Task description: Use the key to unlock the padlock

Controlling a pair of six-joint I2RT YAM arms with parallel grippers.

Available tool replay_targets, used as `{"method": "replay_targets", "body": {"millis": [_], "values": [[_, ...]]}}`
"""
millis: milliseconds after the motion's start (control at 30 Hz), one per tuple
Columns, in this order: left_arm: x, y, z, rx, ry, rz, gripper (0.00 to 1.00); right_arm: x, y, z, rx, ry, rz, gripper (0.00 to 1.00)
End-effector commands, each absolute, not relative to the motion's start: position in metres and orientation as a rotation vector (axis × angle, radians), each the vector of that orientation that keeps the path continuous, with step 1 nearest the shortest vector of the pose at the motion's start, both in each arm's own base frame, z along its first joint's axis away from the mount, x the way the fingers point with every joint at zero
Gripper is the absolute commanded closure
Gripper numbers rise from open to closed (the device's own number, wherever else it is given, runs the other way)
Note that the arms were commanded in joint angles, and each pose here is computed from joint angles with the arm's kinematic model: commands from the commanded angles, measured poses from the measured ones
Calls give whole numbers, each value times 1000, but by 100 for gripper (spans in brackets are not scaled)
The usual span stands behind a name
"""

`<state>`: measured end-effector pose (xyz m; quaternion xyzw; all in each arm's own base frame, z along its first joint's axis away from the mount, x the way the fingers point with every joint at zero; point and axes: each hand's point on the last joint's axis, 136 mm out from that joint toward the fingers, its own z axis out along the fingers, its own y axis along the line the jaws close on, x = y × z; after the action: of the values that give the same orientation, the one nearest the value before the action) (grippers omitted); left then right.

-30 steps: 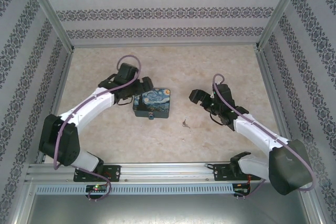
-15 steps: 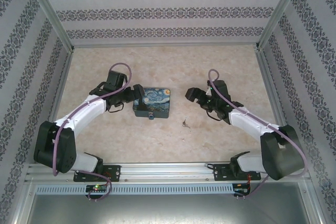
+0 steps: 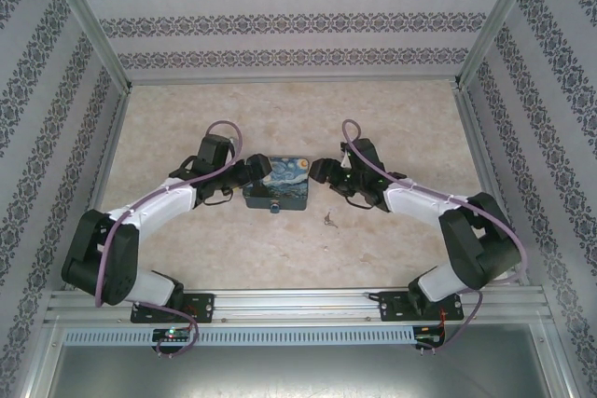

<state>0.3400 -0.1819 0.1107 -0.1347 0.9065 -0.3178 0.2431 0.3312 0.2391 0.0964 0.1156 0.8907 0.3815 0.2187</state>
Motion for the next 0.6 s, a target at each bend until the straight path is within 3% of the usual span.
{"method": "replay_targets", "body": {"millis": [0, 367, 433, 500, 567], "values": [[344, -198, 115, -383, 2436, -934, 0, 341, 253, 107, 322, 2434, 1113, 34], [348, -215, 110, -382, 2444, -931, 0, 358, 262, 110, 342, 2423, 1134, 32], [349, -215, 108, -390, 2445, -926, 0, 359, 259, 111, 335, 2426, 1113, 23], [350, -212, 109, -397, 2445, -902, 0, 361, 249, 111, 337, 2431, 1054, 3], [351, -211, 113, -390, 2437, -887, 0, 363, 235, 114, 334, 2438, 972, 2]]}}
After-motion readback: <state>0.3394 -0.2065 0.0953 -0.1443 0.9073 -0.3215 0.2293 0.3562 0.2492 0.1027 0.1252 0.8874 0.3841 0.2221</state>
